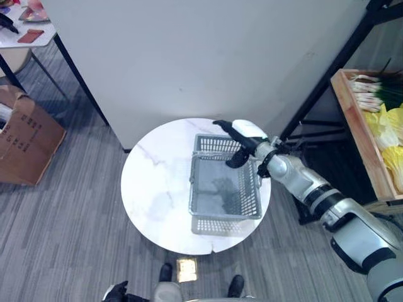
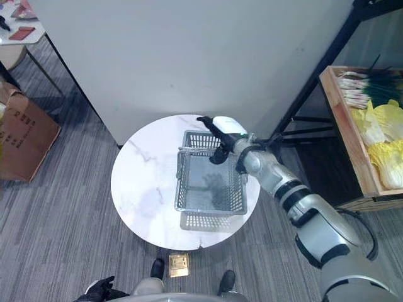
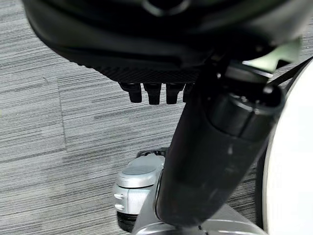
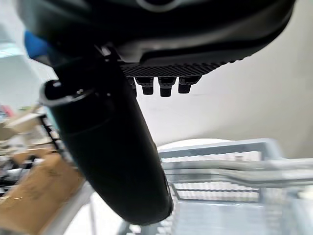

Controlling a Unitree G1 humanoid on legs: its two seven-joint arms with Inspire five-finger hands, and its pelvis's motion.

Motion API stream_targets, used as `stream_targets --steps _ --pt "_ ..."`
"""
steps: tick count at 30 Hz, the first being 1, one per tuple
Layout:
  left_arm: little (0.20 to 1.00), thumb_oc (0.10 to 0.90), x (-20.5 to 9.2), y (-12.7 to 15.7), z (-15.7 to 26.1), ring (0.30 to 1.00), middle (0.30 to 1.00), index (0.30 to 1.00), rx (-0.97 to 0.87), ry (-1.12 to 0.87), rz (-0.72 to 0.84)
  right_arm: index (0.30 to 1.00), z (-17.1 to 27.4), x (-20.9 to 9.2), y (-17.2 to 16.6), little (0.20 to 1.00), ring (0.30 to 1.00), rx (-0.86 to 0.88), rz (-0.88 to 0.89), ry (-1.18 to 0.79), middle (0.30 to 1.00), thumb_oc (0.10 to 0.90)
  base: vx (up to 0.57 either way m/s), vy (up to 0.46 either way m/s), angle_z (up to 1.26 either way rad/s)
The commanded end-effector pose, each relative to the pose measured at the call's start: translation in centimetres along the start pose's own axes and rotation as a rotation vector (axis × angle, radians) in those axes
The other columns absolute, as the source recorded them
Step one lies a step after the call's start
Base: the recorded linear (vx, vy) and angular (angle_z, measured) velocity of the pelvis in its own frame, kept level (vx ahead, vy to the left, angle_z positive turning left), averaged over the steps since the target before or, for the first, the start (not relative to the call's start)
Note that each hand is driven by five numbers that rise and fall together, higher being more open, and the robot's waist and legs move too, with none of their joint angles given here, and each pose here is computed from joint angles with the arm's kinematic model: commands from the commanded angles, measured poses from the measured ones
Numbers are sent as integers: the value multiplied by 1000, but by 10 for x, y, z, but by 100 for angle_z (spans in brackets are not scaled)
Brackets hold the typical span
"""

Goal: Get the vegetables into the basket

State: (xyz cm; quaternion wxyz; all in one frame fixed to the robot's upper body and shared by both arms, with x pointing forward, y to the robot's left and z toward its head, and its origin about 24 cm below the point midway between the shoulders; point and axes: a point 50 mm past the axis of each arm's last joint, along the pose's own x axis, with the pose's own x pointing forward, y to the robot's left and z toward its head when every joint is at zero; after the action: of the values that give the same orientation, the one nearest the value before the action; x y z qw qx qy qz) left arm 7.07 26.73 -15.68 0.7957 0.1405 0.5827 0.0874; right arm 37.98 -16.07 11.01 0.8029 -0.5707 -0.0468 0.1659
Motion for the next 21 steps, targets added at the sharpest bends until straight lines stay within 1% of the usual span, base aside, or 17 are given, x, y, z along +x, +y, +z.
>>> stream_targets --steps 1,3,5,11,12,13,15,21 --pt "1000 900 0 25 1 1000 1000 1000 59 18 68 1000 26 16 -57 1000 1000 -43 -177 -67 1000 900 -13 -15 8" --pt "1000 900 0 29 1 1000 1000 1000 64 18 75 1000 15 19 -58 1000 1000 -69 -168 -4 1000 900 -4 -18 6" --pt "1000 900 0 29 3 1000 1000 1000 69 8 76 1000 11 19 -61 1000 1000 -86 -171 18 1000 900 -3 -11 7" --pt "1000 900 1 30 13 1000 1000 1000 61 -22 86 1000 -8 17 -64 1000 1000 -62 -202 116 1000 900 -3 -4 2" --pt "1000 900 1 29 13 1000 1000 1000 68 -26 85 693 -13 16 -64 693 693 -62 -202 143 693 680 0 0 0" --pt "1000 900 2 29 15 1000 1000 1000 70 -30 84 300 -16 16 -63 300 300 -59 -202 154 300 400 0 0 0" --pt "1000 900 2 29 15 1000 1000 1000 70 -32 86 300 -18 15 -61 300 300 -56 -200 165 300 400 -1 -3 2" --pt "1000 900 2 27 15 1000 1000 1000 70 -31 84 300 -23 15 -33 300 300 -46 -124 195 300 400 2 -1 1"
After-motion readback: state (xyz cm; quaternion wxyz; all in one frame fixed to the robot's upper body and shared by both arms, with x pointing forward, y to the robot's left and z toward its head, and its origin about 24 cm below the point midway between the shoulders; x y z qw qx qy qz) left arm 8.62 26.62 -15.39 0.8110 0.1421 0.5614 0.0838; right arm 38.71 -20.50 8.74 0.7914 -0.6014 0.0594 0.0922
